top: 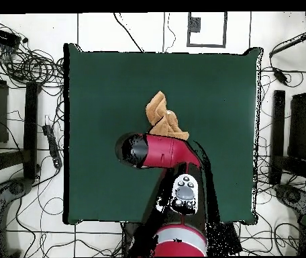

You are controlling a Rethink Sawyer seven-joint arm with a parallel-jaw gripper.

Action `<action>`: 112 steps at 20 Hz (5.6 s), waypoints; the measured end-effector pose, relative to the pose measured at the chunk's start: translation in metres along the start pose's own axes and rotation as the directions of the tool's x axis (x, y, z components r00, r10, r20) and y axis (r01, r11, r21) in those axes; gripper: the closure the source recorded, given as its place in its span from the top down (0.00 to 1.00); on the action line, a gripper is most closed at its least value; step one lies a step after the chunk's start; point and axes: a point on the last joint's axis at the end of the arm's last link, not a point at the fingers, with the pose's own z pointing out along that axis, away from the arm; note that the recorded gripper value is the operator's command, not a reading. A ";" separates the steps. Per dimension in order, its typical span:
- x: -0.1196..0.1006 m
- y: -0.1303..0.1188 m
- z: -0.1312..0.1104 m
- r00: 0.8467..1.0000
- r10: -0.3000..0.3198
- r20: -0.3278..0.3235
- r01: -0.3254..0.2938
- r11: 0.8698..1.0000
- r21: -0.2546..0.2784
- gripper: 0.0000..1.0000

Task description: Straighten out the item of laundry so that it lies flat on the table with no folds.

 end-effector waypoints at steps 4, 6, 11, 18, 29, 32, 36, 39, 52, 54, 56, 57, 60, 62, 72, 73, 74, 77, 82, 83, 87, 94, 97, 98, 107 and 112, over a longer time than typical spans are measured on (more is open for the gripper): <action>-0.023 -0.006 -0.001 0.999 0.002 0.037 -0.003 1.000 0.008 1.00; -0.032 -0.006 -0.001 0.999 -0.001 0.051 0.000 1.000 0.010 1.00; -0.047 -0.003 0.002 0.997 -0.005 0.073 0.004 1.000 0.012 1.00; -0.055 0.014 0.040 0.994 0.038 0.107 -0.038 0.999 -0.010 1.00; -0.057 0.040 0.067 0.981 0.133 0.142 -0.136 0.991 0.011 0.00; -0.057 0.043 0.069 0.981 0.134 0.140 -0.136 0.991 0.010 0.00; -0.056 0.050 0.069 0.980 0.135 0.143 -0.139 0.990 0.014 0.00; -0.056 0.050 0.069 0.979 0.146 0.142 -0.150 0.989 0.017 0.00; -0.054 0.038 0.067 0.976 0.165 0.142 -0.172 0.984 0.041 1.00; -0.054 0.038 0.067 0.976 0.166 0.141 -0.173 0.984 0.041 1.00; -0.053 0.037 0.067 0.976 0.167 0.140 -0.174 0.984 0.041 1.00; -0.052 0.037 0.067 0.976 0.167 0.139 -0.174 0.984 0.042 1.00; -0.048 0.037 0.064 0.977 0.171 0.126 -0.177 0.983 0.040 1.00; -0.046 0.036 0.058 0.977 0.175 0.118 -0.180 0.983 0.037 1.00; -0.046 0.035 -0.025 0.977 0.203 0.060 -0.203 0.979 -0.014 1.00; -0.047 0.034 -0.033 0.977 0.205 0.060 -0.205 0.979 -0.018 1.00; -0.048 0.034 -0.043 0.976 0.208 0.062 -0.207 0.978 -0.024 1.00; -0.051 0.031 -0.068 0.974 0.214 0.070 -0.212 0.977 -0.038 1.00; -0.051 0.017 -0.101 0.971 0.222 0.088 -0.220 0.975 -0.029 1.00; -0.047 0.009 -0.103 0.972 0.216 0.090 -0.217 0.976 -0.008 1.00; -0.037 -0.011 -0.101 0.977 0.197 0.087 -0.202 0.978 0.052 1.00; -0.025 -0.027 -0.093 0.980 0.190 0.066 -0.196 0.977 0.087 1.00; -0.018 -0.036 -0.080 0.972 0.224 0.070 -0.229 0.971 0.070 1.00; -0.018 -0.037 -0.078 0.971 0.229 0.075 -0.234 0.970 0.067 1.00; -0.011 -0.056 -0.030 0.924 0.297 0.240 -0.313 0.949 0.030 1.00; -0.005 -0.055 -0.017 0.924 0.304 0.230 -0.318 0.948 0.027 1.00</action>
